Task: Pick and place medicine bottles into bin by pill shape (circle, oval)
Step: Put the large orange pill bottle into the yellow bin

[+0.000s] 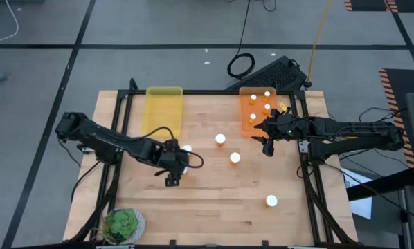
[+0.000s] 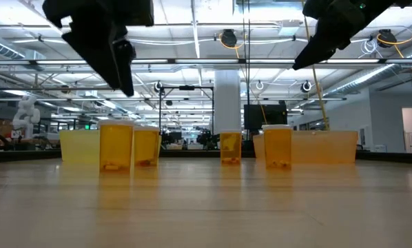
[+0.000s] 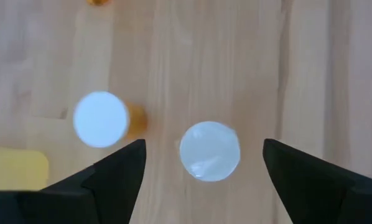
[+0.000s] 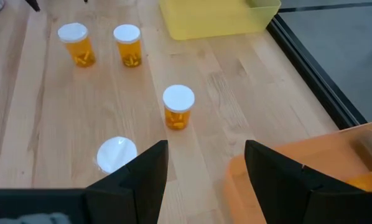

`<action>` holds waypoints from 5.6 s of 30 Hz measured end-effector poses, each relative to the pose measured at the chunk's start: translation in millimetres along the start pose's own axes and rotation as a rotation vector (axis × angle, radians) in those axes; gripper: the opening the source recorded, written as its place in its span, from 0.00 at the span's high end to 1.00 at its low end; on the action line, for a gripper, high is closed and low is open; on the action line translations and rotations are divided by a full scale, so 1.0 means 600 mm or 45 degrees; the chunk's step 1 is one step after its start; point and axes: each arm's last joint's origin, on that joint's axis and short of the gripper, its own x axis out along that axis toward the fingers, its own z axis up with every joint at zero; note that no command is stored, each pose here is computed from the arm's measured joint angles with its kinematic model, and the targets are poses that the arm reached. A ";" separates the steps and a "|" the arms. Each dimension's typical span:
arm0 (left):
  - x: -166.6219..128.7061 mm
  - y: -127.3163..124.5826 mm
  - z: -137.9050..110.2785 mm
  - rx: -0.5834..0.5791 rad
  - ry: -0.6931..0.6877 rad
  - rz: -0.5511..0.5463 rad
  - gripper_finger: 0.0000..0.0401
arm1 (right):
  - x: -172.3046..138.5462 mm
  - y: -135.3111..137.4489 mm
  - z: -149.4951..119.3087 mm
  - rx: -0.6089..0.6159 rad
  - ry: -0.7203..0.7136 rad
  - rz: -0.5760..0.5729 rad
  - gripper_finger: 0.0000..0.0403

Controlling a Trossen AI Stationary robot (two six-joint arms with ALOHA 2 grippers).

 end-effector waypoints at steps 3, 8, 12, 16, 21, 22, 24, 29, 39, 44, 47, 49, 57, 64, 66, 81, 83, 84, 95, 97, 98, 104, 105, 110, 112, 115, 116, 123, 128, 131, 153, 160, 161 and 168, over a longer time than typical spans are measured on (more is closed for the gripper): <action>0.020 -0.002 0.000 0.029 0.050 0.013 0.19 | 0.000 0.000 0.000 0.000 0.000 0.000 0.48; 0.043 0.000 0.001 0.029 0.102 0.025 0.19 | 0.000 0.000 0.000 0.000 0.000 0.000 0.48; 0.055 0.003 0.000 0.016 0.144 0.003 0.19 | 0.000 0.000 0.000 0.000 0.001 0.000 0.48; 0.065 0.001 -0.001 0.016 0.177 -0.014 0.19 | 0.000 0.000 0.000 0.000 0.001 0.000 0.48; 0.065 0.002 -0.001 -0.006 0.174 -0.004 0.19 | 0.000 0.000 0.000 0.000 0.001 0.001 0.48; 0.065 0.002 -0.001 -0.007 0.174 -0.004 0.19 | 0.000 0.000 0.000 0.000 0.001 0.001 0.48; 0.065 0.002 -0.001 -0.006 0.174 -0.004 0.19 | 0.000 0.000 0.000 0.000 0.001 0.001 0.48; 0.071 0.001 -0.003 -0.003 0.191 0.001 0.19 | 0.000 0.000 0.000 0.000 0.002 0.004 0.48; 0.102 -0.004 -0.008 0.012 0.264 0.019 0.21 | 0.000 0.000 -0.002 -0.002 0.014 0.004 0.48; 0.101 -0.005 -0.008 0.006 0.258 0.023 0.35 | 0.000 0.000 -0.001 -0.002 0.010 0.004 0.48; 0.101 -0.006 -0.008 0.007 0.256 0.021 0.43 | 0.000 0.000 -0.001 -0.002 0.011 0.004 0.48; 0.101 -0.006 -0.008 0.002 0.258 0.017 0.47 | 0.000 0.000 -0.001 -0.002 0.011 0.004 0.48; 0.088 -0.006 -0.011 -0.049 0.277 -0.032 0.45 | 0.000 0.000 -0.001 -0.002 0.011 0.004 0.48; 0.037 0.004 -0.015 -0.049 0.301 -0.023 0.46 | 0.000 0.000 -0.001 -0.002 0.010 0.003 0.48; 0.015 0.008 -0.011 -0.049 0.271 -0.015 0.48 | 0.000 0.000 -0.001 -0.002 0.010 0.005 0.48; -0.129 0.088 0.002 -0.018 -0.013 0.140 0.44 | 0.000 0.000 0.000 0.014 0.002 0.005 0.48; -0.137 0.109 0.000 -0.037 -0.025 0.176 0.46 | 0.000 0.001 0.000 0.012 0.002 0.006 0.48; -0.140 0.121 0.000 -0.047 -0.033 0.192 0.47 | 0.001 0.001 -0.001 0.011 0.002 0.007 0.48; -0.151 0.252 -0.015 -0.219 -0.012 0.389 0.45 | 0.010 0.002 -0.015 0.000 0.033 0.006 0.48; -0.153 0.278 -0.022 -0.270 0.002 0.428 0.46 | 0.010 0.002 -0.014 -0.002 0.023 0.008 0.48; -0.155 0.291 -0.026 -0.300 0.005 0.450 0.46 | 0.010 0.003 -0.013 -0.001 0.017 0.008 0.48; -0.161 0.363 -0.052 -0.484 0.008 0.520 0.46 | 0.010 0.003 -0.012 -0.014 0.007 0.009 0.48; -0.159 0.374 -0.055 -0.511 0.009 0.524 0.46 | 0.010 0.003 -0.012 -0.019 0.007 0.009 0.48; -0.134 0.419 -0.068 -0.717 0.061 0.541 0.45 | 0.010 0.003 -0.011 -0.027 0.001 0.009 0.48; -0.117 0.434 -0.070 -0.821 0.087 0.546 0.46 | 0.010 0.003 -0.010 -0.028 -0.006 0.009 0.48; -0.095 0.450 -0.064 -0.933 0.062 0.561 0.47 | 0.010 0.003 -0.009 -0.046 -0.016 0.010 0.48; -0.087 0.455 -0.063 -0.956 0.059 0.563 0.47 | 0.010 0.003 -0.008 -0.051 -0.023 0.010 0.48; -0.031 0.481 -0.052 -1.104 0.052 0.587 0.46 | 0.010 0.003 -0.008 -0.074 -0.021 0.010 0.48; 0.007 0.495 -0.061 -1.211 0.149 0.617 0.47 | 0.010 0.003 -0.008 -0.106 -0.021 0.009 0.48; 0.031 0.503 -0.066 -1.267 0.189 0.615 0.47 | 0.010 0.003 -0.008 -0.122 -0.021 0.009 0.48; 0.034 0.527 -0.089 -1.497 0.201 0.777 0.46 | 0.010 0.003 -0.009 -0.295 -0.016 0.009 0.48; 0.021 0.533 -0.070 -1.582 0.106 0.718 0.46 | 0.009 0.003 0.000 -0.321 -0.086 0.003 0.48; 0.018 0.533 -0.064 -1.578 0.087 0.711 0.46 | 0.009 0.003 0.002 -0.323 -0.101 0.002 0.48; 0.016 0.531 -0.051 -1.637 0.038 0.708 0.46 | 0.009 0.004 0.005 -0.365 -0.124 -0.002 0.48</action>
